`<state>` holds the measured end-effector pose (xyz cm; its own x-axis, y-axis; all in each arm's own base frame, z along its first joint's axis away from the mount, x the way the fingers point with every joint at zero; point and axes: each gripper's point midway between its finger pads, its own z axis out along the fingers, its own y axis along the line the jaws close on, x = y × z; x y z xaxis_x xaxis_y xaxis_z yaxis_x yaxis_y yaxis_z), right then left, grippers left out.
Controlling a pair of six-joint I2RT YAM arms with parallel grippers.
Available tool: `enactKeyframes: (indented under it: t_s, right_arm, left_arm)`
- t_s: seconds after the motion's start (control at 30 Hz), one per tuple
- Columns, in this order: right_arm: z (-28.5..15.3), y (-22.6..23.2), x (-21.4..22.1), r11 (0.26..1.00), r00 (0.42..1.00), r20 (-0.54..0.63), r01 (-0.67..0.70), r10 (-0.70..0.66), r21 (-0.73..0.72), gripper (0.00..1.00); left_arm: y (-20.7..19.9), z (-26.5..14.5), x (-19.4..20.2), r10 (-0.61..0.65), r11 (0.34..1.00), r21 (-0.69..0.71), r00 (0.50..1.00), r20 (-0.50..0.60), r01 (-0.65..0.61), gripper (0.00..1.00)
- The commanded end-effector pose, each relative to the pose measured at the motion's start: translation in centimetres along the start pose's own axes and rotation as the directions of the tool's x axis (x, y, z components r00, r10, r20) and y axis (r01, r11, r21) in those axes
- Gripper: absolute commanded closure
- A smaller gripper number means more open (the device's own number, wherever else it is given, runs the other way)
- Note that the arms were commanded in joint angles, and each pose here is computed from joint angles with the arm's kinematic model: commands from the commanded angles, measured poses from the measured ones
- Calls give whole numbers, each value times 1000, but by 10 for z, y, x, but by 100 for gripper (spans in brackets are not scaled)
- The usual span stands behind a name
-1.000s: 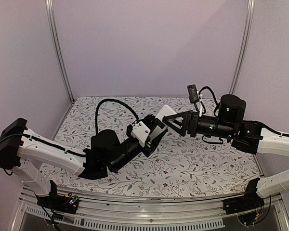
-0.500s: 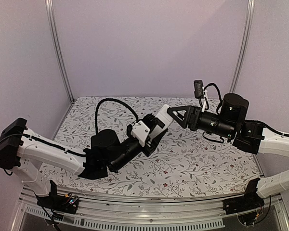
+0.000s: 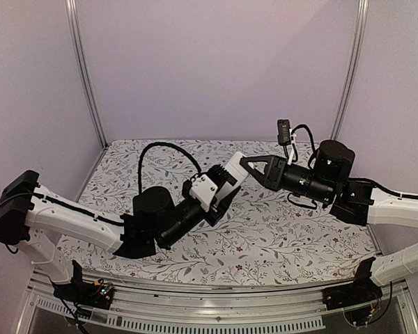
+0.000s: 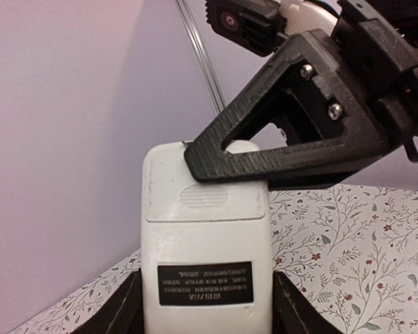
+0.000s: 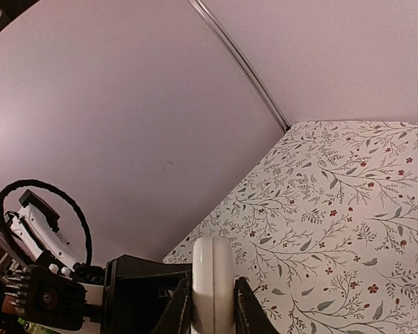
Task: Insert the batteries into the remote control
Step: Press the battery cover on the remote control without the battery cover, then pass from the left arm to the right
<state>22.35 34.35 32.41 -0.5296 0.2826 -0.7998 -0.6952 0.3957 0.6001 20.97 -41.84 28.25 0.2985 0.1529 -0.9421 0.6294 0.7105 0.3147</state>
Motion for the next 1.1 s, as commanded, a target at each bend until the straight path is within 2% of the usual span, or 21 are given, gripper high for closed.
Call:
enactKeyframes:
  t_s: [0.0, 0.47, 0.57, 0.7, 0.8, 0.9, 1.07]
  right_arm:
    - [6, -22, 51, 998, 991, -117, -61, 64, 26, 83]
    - [25, -30, 95, 994, 971, -215, -101, 107, 41, 79]
    - [24, -27, 78, 996, 983, -167, -75, 82, 45, 75]
    - [15, -9, 23, 998, 997, -73, 19, -15, 51, 72]
    - [9, 2, -1, 996, 997, -24, 73, -72, 50, 70]
    - [8, 4, -7, 995, 996, -9, 86, -85, 59, 67]
    - [14, 6, -7, 996, 997, -13, 82, -82, 41, 69]
  left_arm:
    - [31, 4, -47, -61, 995, -71, 990, 127, 70, 100]
    - [38, 10, -55, -61, 995, -75, 986, 154, 73, 100]
    - [36, 8, -48, -55, 996, -66, 989, 134, 64, 100]
    - [33, 1, -31, -67, 996, -55, 994, 87, 72, 100]
    - [33, 0, -25, -79, 995, -56, 995, 64, 83, 100]
    - [31, 0, -24, -82, 995, -49, 995, 63, 86, 100]
    - [29, 1, -25, -82, 995, -43, 994, 65, 85, 100]
